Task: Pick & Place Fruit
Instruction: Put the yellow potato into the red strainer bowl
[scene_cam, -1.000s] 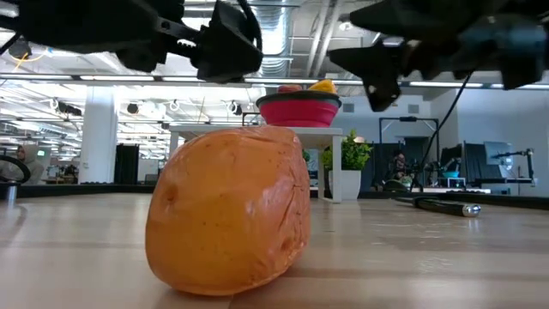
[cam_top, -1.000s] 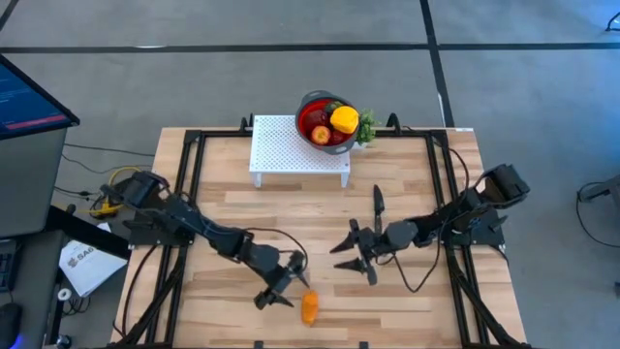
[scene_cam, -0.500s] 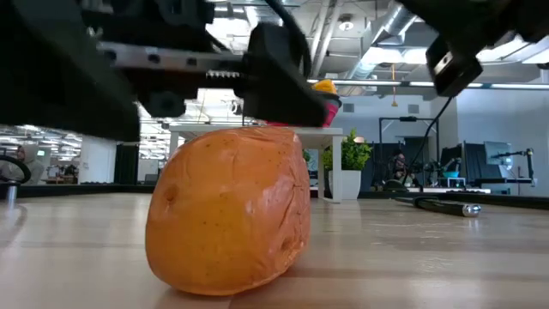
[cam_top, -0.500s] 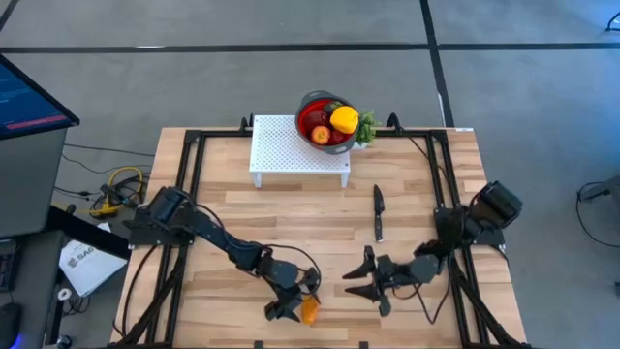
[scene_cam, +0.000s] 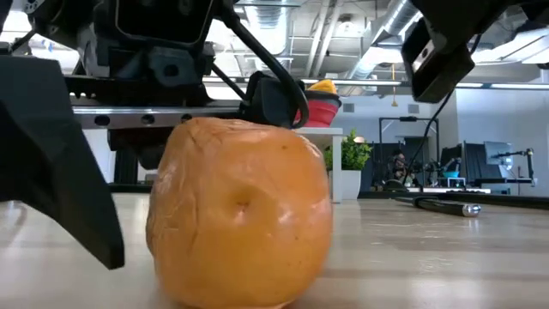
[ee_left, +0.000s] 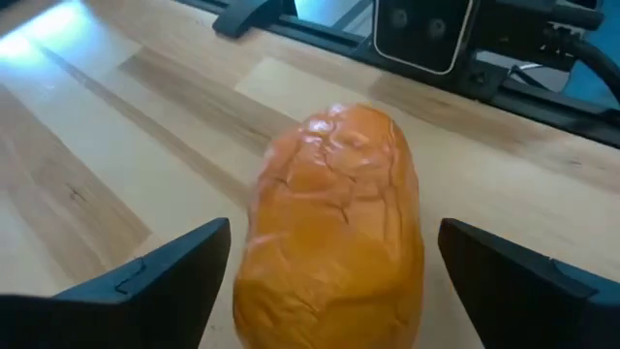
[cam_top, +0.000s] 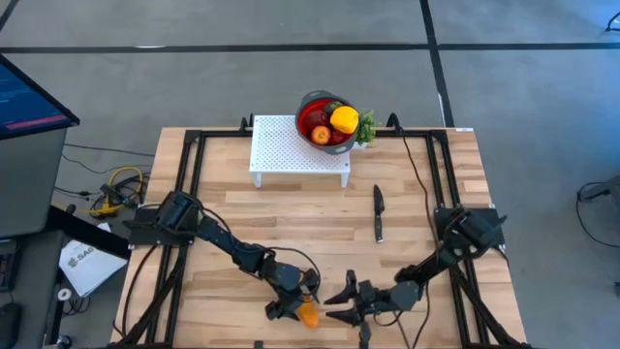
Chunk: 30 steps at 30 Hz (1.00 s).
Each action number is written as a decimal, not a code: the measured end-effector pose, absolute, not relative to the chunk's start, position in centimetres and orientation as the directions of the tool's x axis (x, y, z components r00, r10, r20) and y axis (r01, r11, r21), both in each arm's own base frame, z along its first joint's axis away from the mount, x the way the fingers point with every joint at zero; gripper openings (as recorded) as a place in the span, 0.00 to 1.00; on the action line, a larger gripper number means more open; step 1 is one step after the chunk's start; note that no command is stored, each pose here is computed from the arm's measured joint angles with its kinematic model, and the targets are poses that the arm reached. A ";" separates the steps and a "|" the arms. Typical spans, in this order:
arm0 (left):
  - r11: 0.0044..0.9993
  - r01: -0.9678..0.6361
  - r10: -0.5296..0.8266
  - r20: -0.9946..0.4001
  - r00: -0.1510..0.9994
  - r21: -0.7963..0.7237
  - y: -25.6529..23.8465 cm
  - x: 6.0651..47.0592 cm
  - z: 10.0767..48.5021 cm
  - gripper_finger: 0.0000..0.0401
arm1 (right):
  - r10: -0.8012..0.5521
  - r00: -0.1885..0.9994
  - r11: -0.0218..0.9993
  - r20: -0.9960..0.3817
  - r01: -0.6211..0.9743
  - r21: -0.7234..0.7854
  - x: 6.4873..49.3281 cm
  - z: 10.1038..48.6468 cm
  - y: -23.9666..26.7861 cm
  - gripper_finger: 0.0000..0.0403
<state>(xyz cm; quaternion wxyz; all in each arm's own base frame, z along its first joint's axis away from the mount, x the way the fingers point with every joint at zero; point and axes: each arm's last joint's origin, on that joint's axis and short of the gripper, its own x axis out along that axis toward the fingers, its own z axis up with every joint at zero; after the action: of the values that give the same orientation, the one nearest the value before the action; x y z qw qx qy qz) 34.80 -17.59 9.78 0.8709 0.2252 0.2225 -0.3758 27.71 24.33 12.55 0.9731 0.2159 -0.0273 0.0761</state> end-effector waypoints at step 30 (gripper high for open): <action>0.984 0.150 -0.074 -0.543 0.836 0.096 -15.9 30.5 11.2 0.53 | -0.087 0.995 0.936 0.043 0.067 0.344 26.7 12.6 28.7 0.25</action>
<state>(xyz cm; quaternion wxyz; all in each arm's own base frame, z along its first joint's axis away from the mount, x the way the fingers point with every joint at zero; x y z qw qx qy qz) 30.48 -15.85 11.19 0.9558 0.0674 0.2800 -0.0585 26.74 28.68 12.62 0.9836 0.1740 -0.0287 -0.0391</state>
